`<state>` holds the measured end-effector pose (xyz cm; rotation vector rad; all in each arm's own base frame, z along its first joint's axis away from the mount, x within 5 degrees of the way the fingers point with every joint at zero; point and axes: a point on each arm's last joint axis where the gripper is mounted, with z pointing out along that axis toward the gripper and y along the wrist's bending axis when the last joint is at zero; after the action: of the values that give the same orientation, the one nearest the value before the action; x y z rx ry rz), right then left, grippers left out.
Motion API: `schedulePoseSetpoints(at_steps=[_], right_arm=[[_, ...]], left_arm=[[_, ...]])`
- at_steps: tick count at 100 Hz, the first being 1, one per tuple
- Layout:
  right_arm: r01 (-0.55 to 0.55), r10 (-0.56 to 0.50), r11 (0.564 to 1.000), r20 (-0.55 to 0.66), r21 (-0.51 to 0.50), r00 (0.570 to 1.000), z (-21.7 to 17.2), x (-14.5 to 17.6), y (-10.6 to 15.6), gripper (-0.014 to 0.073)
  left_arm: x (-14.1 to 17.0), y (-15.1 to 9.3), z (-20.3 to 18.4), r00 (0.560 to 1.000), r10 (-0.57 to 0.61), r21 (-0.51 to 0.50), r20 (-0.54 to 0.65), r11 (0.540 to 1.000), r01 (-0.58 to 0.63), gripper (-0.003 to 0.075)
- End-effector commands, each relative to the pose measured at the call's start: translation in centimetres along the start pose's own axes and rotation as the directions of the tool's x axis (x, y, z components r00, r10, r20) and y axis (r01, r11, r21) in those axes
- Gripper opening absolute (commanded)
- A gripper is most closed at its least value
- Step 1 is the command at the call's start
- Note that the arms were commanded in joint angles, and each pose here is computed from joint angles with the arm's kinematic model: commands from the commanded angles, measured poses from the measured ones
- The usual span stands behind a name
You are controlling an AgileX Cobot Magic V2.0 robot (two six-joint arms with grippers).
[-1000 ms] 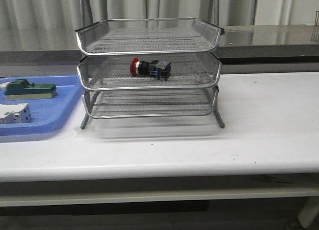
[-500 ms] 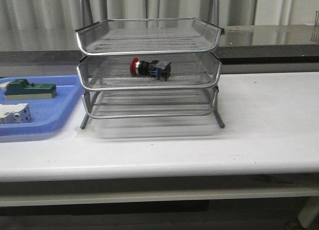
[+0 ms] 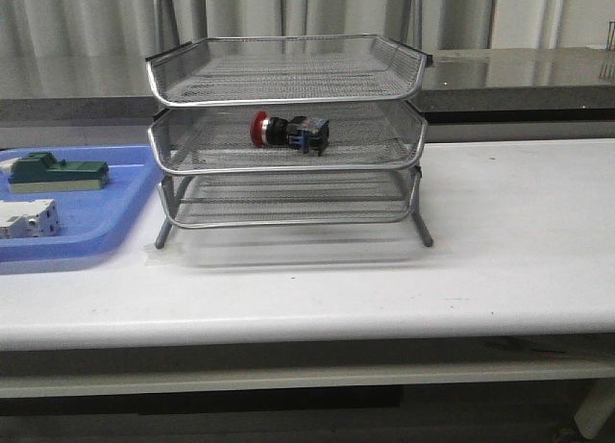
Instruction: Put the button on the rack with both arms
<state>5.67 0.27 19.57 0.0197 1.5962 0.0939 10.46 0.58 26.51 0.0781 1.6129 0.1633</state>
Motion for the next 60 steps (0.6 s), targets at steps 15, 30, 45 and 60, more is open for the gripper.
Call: schedulePoseSetpoints(at_steps=[15, 30, 45, 60], right_arm=[[0.011, -0.011, 1.000, 0.120, 0.000, 0.993, -0.3, -1.4, 0.1, -0.0057], [0.011, -0.011, 1.000, 0.120, 0.000, 0.993, -0.3, -1.4, 0.1, -0.0057], [0.011, -0.011, 1.000, 0.120, 0.000, 0.993, -0.3, -1.4, 0.1, -0.0057], [0.011, -0.011, 1.000, 0.120, 0.000, 0.993, -0.3, -1.4, 0.1, -0.0057]], left_arm=[[-1.6, 0.4, 0.0, 0.995, -0.016, -0.030, 0.099, 0.999, 0.019, 0.0004], [-1.6, 0.4, 0.0, 0.993, -0.069, -0.023, 0.096, 0.997, 0.071, 0.0004], [-1.9, 0.3, -0.8, 0.986, -0.098, -0.008, 0.135, 0.995, 0.100, 0.0004], [-1.7, 0.2, -2.2, 0.985, -0.100, 0.004, 0.144, 0.995, 0.101, 0.0004]])
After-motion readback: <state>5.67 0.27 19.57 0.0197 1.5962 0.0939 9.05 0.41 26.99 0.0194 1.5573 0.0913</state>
